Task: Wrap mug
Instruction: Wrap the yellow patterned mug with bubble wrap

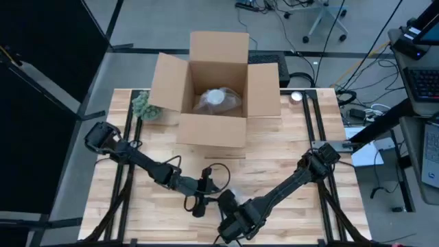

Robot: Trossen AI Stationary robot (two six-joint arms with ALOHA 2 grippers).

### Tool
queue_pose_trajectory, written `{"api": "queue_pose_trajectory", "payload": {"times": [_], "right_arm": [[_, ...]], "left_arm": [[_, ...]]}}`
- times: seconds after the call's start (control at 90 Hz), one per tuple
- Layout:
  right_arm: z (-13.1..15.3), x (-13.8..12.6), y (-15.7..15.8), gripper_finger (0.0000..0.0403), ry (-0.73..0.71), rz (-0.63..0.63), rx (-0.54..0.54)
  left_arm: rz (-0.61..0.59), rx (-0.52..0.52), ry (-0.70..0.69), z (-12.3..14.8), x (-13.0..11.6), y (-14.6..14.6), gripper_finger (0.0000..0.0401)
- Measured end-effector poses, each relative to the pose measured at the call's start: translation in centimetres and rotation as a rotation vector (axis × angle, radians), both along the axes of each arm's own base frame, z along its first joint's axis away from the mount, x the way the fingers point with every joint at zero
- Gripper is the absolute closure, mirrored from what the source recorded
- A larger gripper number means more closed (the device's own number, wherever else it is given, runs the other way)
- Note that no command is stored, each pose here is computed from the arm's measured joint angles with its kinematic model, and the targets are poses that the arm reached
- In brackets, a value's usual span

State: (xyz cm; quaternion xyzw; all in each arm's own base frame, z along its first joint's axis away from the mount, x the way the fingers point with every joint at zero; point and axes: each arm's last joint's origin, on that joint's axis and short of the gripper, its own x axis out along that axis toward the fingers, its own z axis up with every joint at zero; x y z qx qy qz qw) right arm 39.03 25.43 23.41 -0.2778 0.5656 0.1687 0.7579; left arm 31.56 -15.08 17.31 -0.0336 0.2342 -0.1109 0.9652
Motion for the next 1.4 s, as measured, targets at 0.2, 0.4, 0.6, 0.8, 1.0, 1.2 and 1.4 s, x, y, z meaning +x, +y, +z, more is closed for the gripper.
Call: {"api": "queue_pose_trajectory", "payload": {"times": [0.2,0.4,0.6,0.8,1.0,1.2,1.4], "right_arm": [[-0.3,-0.1,-0.3,0.0204,0.016,-0.048,-0.011],[-0.9,-0.2,-0.7,0.0204,0.044,-0.057,-0.026],[-0.7,-0.3,-0.8,0.0204,0.049,-0.090,-0.014],[-0.7,-0.3,-0.7,0.0204,0.043,-0.104,-0.004],[-0.7,-0.5,-0.8,0.0204,0.065,-0.108,-0.014],[0.4,-0.9,-1.0,0.0204,0.052,-0.154,0.009],[0.7,-0.6,-0.9,0.0204,0.010,-0.171,0.044]], "left_arm": [[-0.010,0.016,-0.005,0.0,0.0,0.0,0.0263],[-0.010,0.014,-0.010,0.1,0.0,0.0,0.0263],[-0.030,0.117,0.092,-0.6,-0.7,0.3,0.0263],[-0.006,0.114,0.055,1.2,-1.2,0.7,0.0263],[-0.023,0.088,0.006,2.2,-1.5,0.2,0.0263],[-0.093,0.009,-0.097,3.2,-1.5,-0.9,0.0263],[-0.086,-0.014,-0.085,2.3,-1.1,-1.3,0.0263]]}}
